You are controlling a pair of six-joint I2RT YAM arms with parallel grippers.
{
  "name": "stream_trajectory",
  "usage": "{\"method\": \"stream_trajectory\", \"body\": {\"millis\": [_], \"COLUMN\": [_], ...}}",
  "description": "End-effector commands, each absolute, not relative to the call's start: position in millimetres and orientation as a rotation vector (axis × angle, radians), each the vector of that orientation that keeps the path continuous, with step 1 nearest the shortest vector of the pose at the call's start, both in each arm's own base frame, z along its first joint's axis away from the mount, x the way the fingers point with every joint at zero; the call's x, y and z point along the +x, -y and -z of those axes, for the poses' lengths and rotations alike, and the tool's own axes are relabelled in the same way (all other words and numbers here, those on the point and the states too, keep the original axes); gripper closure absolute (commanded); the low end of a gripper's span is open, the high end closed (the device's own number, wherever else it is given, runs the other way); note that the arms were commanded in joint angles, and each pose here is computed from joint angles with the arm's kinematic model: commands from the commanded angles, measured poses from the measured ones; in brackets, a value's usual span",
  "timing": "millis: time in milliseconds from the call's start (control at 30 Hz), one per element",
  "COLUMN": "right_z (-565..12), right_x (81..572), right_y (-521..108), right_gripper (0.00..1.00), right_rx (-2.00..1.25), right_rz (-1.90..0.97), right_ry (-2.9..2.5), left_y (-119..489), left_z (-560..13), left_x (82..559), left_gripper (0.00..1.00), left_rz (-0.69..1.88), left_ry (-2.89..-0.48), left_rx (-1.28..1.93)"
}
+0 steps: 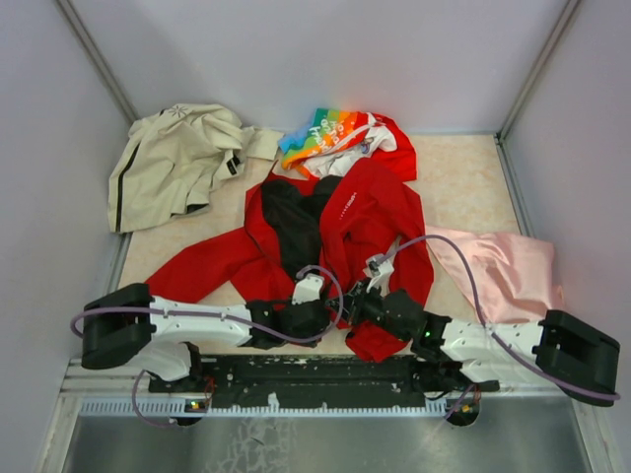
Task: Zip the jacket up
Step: Pick up the jacket from the center of the board.
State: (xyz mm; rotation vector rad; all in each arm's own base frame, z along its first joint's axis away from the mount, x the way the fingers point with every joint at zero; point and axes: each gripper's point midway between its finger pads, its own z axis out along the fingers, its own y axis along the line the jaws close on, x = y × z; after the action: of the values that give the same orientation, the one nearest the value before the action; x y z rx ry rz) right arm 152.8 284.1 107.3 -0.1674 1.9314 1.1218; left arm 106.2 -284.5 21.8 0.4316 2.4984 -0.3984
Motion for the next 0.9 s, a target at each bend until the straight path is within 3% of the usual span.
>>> {"method": "stream_trajectory", "body": {"millis": [0,167,367,633,867], "right_z": [-116,-114,-115,-118,-124], "right_x": [165,164,163,161,156], "right_y": [-282,-285,-285,-283,-286], "right_gripper": [1.0,1.0,1.0,1.0,1.0], "right_rx": [-0.118,-0.125,-0.132,-0.165,-0.24], "right_rz": [-1.103,-1.107,-1.112,-1.109,-1.118], "right_ry": [-1.881,-1.889,-1.889,-1.875,-1.852], "left_y": [270,267,268,280,279], "left_z": [-3,5,-8,-66,-109], "left_x": [97,91,95,104,109], "left_gripper": [0.49,0.54,0.75,0.97,1.0], "left_rz": [0.273,0.247,0.31,0.637,0.924], "left_ry": [-2.552,-2.567,-2.515,-2.287,-1.985], "left_rx": [0.476,0.49,0.467,0.431,0.435]}}
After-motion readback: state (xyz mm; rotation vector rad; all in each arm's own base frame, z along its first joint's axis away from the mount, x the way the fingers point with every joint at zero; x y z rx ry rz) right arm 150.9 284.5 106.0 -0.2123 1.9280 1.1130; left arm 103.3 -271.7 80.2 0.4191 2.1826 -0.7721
